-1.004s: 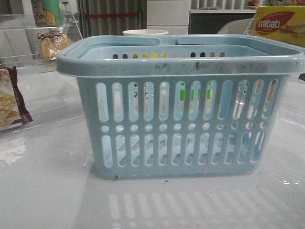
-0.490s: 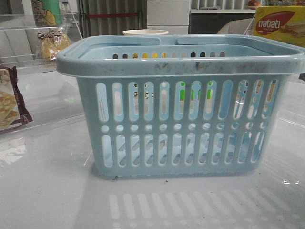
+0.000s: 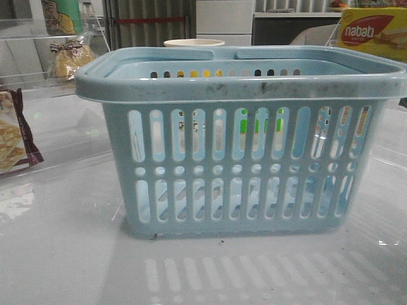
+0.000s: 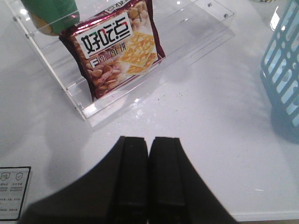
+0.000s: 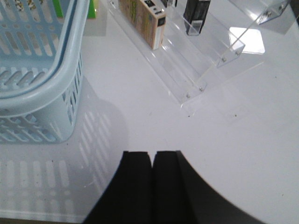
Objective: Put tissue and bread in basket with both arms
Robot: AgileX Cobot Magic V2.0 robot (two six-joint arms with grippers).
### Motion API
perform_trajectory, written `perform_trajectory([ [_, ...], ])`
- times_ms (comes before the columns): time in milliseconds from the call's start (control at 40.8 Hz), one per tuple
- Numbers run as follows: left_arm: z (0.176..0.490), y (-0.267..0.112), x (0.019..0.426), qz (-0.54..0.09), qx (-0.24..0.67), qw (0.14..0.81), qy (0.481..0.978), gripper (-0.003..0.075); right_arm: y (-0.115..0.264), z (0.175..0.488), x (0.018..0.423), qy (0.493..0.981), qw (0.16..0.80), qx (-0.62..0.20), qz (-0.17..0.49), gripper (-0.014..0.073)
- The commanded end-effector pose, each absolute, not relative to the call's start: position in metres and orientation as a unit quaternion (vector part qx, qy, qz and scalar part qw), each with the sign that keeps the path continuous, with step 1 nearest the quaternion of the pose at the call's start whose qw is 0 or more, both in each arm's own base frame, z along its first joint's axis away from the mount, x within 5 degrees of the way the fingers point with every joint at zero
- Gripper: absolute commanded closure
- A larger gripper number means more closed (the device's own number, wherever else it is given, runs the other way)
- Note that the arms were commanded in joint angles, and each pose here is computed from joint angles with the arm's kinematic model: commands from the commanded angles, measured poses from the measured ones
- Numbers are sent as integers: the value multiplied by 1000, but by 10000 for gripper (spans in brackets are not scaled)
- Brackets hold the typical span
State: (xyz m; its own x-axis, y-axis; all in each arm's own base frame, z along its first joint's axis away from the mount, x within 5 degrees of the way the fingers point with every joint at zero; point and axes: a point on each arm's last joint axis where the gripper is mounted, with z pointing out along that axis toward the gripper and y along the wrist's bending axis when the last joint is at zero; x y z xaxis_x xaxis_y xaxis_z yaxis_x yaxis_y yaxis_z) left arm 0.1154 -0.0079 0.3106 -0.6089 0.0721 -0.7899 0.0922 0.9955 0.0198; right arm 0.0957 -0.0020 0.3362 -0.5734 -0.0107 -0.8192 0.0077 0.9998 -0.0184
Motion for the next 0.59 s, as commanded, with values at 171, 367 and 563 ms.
perform_trajectory([
  [171, 323, -8, 122, -10, 46, 475, 878, 518, -4, 348, 101, 873, 487, -1, -20, 225],
  [367, 323, -8, 123, -11, 45, 477, 878, 226, -4, 349, 104, 872, 489, -3, -25, 96],
  [563, 326, -16, 123, -35, 62, 489, 869, 225, -12, 347, 124, 879, 473, 7, -63, 96],
])
